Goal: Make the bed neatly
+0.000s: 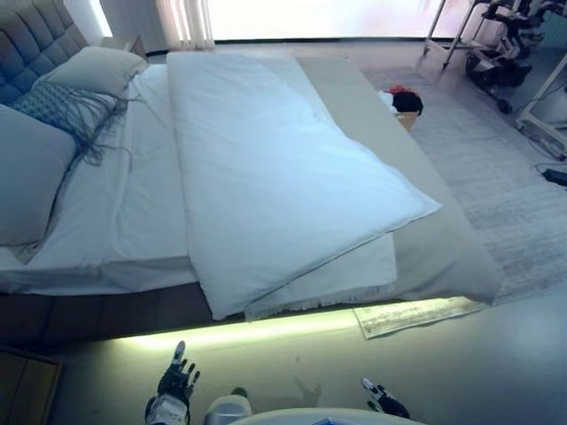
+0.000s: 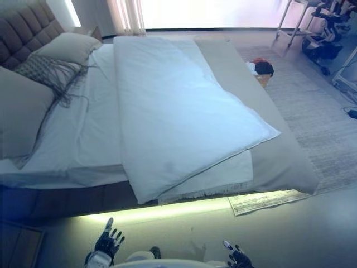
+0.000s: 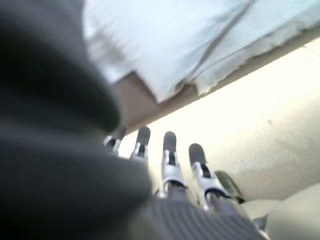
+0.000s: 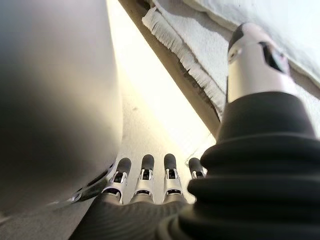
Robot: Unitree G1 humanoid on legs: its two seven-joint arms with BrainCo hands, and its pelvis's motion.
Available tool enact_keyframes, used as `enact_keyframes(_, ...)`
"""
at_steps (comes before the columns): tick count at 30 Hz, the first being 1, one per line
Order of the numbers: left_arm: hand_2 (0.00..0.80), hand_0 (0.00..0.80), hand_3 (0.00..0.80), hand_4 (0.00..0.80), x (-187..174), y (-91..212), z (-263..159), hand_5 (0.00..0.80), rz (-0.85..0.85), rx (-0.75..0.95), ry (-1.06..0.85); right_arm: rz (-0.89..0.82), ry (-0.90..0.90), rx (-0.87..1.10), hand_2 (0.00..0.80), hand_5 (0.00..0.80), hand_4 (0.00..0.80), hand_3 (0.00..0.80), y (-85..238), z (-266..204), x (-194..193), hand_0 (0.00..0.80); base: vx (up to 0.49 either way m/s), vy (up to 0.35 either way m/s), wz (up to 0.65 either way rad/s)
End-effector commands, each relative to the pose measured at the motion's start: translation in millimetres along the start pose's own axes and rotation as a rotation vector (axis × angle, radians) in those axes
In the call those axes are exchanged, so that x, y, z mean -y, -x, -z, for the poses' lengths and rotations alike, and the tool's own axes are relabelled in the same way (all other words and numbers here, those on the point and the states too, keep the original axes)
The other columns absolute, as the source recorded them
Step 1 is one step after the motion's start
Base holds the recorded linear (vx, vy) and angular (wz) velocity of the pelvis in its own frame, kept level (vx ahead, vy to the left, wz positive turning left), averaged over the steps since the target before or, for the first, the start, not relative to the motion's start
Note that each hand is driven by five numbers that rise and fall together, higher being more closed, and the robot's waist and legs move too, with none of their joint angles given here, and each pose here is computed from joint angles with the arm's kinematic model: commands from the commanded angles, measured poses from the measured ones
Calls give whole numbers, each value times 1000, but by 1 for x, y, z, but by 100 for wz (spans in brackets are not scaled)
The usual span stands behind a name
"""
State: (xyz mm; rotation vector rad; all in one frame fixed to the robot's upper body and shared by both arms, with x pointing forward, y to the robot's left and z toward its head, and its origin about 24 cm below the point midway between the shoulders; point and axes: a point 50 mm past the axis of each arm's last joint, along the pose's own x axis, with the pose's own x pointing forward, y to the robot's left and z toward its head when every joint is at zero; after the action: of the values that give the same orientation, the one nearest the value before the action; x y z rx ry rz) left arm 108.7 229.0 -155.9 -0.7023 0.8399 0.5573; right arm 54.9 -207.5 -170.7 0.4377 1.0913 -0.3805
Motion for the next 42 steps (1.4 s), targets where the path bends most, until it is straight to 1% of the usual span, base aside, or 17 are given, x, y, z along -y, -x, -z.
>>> enact_keyframes(1, 0, 0, 0, 0, 15, -4, 1, 0, 61, -46, -127, 19, -15, 98, 0, 0, 0, 0, -4, -31, 5, 0, 161, 152, 0)
enact_keyframes(4, 0, 0, 0, 0, 15, -5, -4, 0, 50, -36, -135, -5, -23, 112, 0, 0, 0, 0, -5, -36, 4, 0, 47, 0, -2)
enact_keyframes(10, 0, 0, 0, 0, 28, -9, -12, 0, 96, 17, -97, -75, -25, 182, 0, 0, 0, 0, -12, -66, -20, 0, -42, -146, 0)
enact_keyframes(12, 0, 0, 0, 0, 29, -8, -4, 0, 79, 1, -92, -53, -8, 159, 0, 0, 0, 0, -13, -61, -21, 0, 193, -145, 47)
enact_keyframes(14, 0, 0, 0, 0, 22, -5, 6, 0, 45, -22, -52, -45, -29, 144, 0, 0, 0, 0, -11, -54, -17, 0, 332, -154, 73)
enact_keyframes(17, 0, 0, 0, 0, 18, -2, 18, 0, 38, -54, -47, -49, -8, 144, 0, 0, 0, 0, -11, -51, -16, 0, 250, -106, 23)
enact_keyframes(21, 0, 0, 0, 0, 21, -1, 20, 0, 51, -46, -41, -53, 20, 158, 0, 0, 0, 0, -11, -60, -15, 0, 122, -23, 14)
enact_keyframes(24, 0, 0, 0, 0, 21, -1, 22, 0, 61, -37, -26, -68, 13, 181, 0, 0, 0, 0, -11, -69, -16, 0, 74, 159, 1)
enact_keyframes(27, 0, 0, 0, 0, 32, -5, 12, 0, 101, -24, -40, -121, -53, 253, 0, 0, 0, 0, -14, -93, -31, 0, -88, 206, -8)
enact_keyframes(29, 0, 0, 0, 0, 38, -9, 1, 0, 113, -1, -57, -157, -150, 283, 0, 0, 0, 0, -14, -103, -37, 0, -38, 127, -20)
enact_keyframes(32, 0, 0, 0, 0, 46, -12, -14, 0, 159, 44, -32, -152, -186, 338, 0, 0, 0, 0, -14, -121, -41, 0, -116, 94, 10)
enact_keyframes(35, 0, 0, 0, 0, 54, -15, -26, 0, 191, 71, -43, -206, -239, 379, 0, 0, 0, 0, -13, -142, -53, 0, -160, 19, 24)
enact_keyframes(38, 0, 0, 0, 0, 57, -16, -32, 0, 180, 82, -41, -225, -281, 402, 0, 0, 0, 0, -13, -157, -67, 0, -67, -11, 12)
enact_keyframes(42, 0, 0, 0, 0, 69, -18, -41, 0, 228, 105, -32, -266, -323, 444, 0, 0, 0, 0, -9, -186, -83, 0, -68, -12, 6)
